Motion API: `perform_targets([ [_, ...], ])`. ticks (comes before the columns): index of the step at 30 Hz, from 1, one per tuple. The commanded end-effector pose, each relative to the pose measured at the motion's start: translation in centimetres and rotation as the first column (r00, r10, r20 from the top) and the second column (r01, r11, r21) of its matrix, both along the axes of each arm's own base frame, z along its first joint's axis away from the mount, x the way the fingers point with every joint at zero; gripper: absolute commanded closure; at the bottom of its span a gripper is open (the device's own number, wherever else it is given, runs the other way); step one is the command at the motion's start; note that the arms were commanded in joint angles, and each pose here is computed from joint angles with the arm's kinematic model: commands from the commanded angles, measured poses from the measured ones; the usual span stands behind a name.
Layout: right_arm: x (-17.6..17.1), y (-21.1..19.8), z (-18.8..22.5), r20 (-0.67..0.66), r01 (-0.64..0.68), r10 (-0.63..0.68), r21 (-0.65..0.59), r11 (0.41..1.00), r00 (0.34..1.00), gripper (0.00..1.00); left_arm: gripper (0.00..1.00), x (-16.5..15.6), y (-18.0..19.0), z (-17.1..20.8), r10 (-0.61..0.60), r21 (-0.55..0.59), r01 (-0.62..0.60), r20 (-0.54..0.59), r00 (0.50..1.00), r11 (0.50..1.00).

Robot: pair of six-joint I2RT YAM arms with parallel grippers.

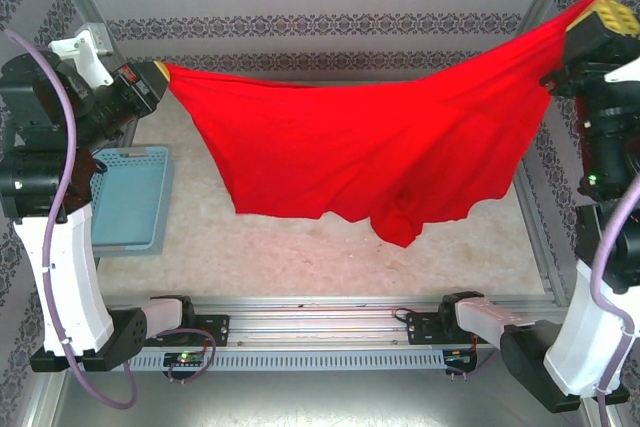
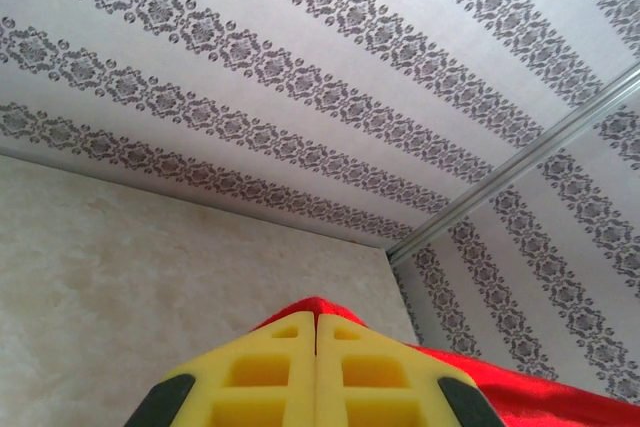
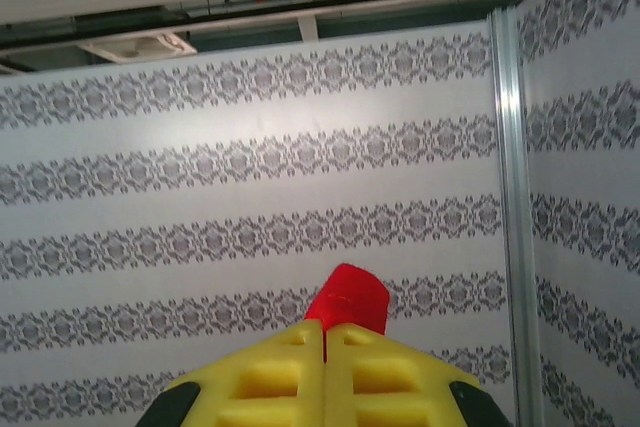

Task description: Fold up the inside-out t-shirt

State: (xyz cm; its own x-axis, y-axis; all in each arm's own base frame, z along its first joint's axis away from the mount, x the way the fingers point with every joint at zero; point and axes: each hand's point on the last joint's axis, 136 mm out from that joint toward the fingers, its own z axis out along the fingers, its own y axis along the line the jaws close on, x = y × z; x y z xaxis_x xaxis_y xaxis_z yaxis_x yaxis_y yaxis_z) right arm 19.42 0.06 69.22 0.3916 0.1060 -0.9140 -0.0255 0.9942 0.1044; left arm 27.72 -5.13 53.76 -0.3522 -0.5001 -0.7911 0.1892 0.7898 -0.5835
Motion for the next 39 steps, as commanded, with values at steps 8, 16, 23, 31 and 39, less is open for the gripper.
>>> perform_targets([
  [8,1.4,0.3,3.6,0.078,-0.001,0.002,-0.015,1.0,0.997,1.0,1.0,0.7,3.2,-0.1,0.176,0.052,-0.176,0.003,0.984,0.983],
  [16,15.5,2.2,-2.9,-0.16,-0.059,0.061,0.018,0.998,0.985,1.0,1.0,10.1,4.9,-7.8,0.212,0.121,-0.193,-0.167,0.963,0.974],
  [23,27.1,5.2,-12.0,-0.358,-0.101,0.1,0.017,0.995,0.928,1.0,1.0,18.5,6.2,-17.1,0.24,0.17,-0.191,-0.341,0.909,0.967],
  [31,39.2,7.0,-24.6,-0.559,-0.05,0.002,-0.07,0.996,0.829,1.0,1.0,26.6,6.2,-27.9,0.242,0.232,-0.143,-0.487,0.839,0.962],
  [39,44.7,7.5,-32.0,-0.618,-0.001,-0.097,-0.157,0.988,0.78,1.0,1.0,31.6,6.0,-34.1,0.297,0.33,-0.134,-0.515,0.804,0.934],
])
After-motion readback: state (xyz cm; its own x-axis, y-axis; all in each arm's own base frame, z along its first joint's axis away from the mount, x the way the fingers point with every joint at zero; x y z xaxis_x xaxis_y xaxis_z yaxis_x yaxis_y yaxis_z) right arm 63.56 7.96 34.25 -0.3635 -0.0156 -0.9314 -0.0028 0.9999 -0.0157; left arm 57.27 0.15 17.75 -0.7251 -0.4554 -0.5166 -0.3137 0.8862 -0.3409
